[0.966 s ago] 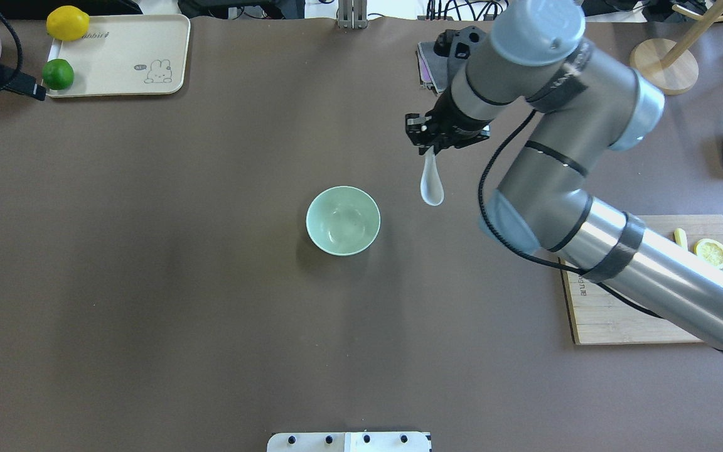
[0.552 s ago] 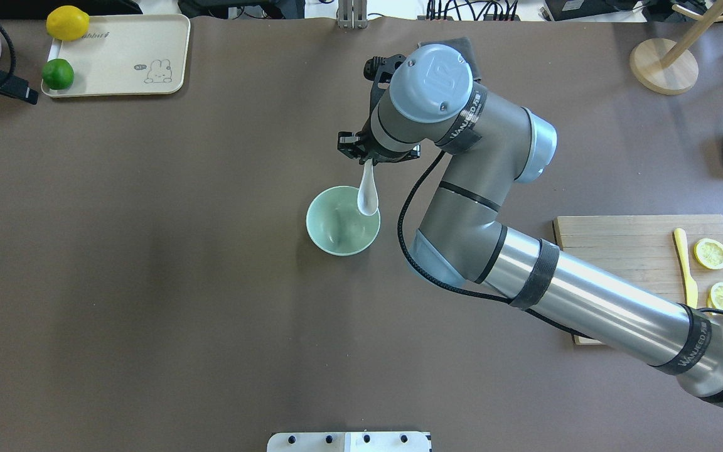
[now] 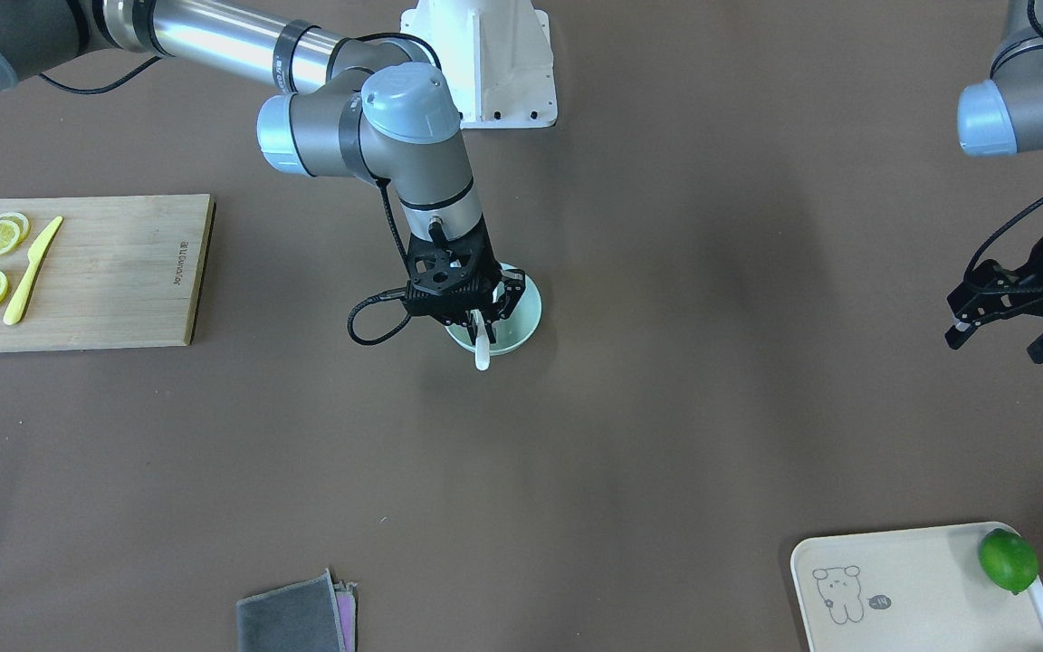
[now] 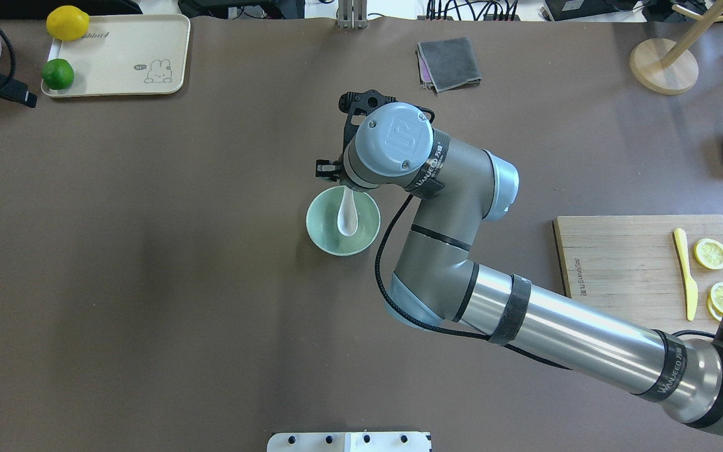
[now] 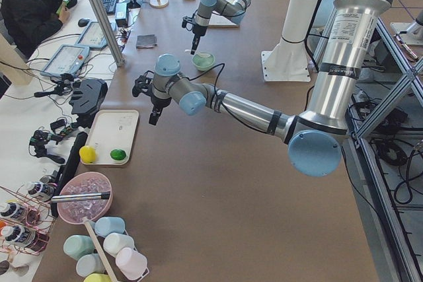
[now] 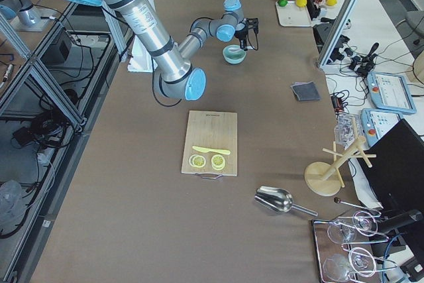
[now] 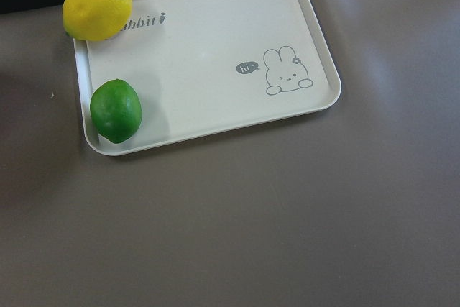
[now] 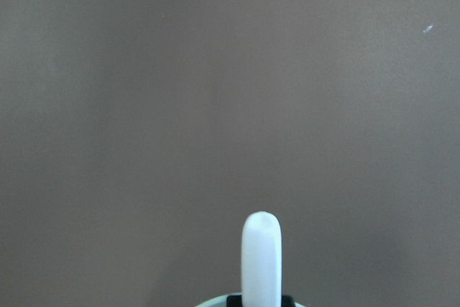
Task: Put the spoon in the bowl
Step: 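Lower the spoon into the bowl and open the right gripper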
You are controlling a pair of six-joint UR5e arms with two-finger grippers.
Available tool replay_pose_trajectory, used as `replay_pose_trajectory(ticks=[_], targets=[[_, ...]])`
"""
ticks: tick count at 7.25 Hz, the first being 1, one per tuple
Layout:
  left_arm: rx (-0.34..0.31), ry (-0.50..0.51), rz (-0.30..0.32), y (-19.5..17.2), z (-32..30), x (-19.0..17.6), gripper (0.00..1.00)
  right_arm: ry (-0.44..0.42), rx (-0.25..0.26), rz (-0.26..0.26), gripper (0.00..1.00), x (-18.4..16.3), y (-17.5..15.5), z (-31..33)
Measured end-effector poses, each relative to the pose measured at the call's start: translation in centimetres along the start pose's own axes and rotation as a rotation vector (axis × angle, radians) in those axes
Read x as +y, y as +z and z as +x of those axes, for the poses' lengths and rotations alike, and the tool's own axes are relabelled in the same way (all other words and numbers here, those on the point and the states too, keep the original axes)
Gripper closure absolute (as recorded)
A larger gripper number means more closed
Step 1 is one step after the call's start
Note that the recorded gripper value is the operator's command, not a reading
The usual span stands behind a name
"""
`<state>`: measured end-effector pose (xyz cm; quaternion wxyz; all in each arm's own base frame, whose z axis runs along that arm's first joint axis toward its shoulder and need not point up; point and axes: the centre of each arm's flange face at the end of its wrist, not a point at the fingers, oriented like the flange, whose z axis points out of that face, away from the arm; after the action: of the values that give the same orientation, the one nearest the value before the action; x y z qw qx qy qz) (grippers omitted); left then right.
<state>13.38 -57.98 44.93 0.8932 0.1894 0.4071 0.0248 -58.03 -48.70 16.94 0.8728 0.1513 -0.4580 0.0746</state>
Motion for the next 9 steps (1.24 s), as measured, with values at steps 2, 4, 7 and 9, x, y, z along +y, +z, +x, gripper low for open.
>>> replay_pose_trajectory(ticks=[2,4,7,9], targets=[[0.0,0.0,-0.001,0.1,0.0,0.0,0.02,-0.013,0.004,0.018,1.0,1.3,0.4,-0.6],[0.0,0.0,-0.001,0.1,0.0,-0.1,0.02,-0.018,0.009,0.021,1.0,1.8,0.7,-0.6],[0.0,-0.001,-0.001,0.1,0.0,-0.1,0.02,-0.02,0.004,0.045,0.55,1.7,1.6,-0.2],[0.0,-0.002,-0.003,0.2,0.0,-0.1,0.02,-0.018,0.006,0.049,0.0,1.7,1.9,-0.1]])
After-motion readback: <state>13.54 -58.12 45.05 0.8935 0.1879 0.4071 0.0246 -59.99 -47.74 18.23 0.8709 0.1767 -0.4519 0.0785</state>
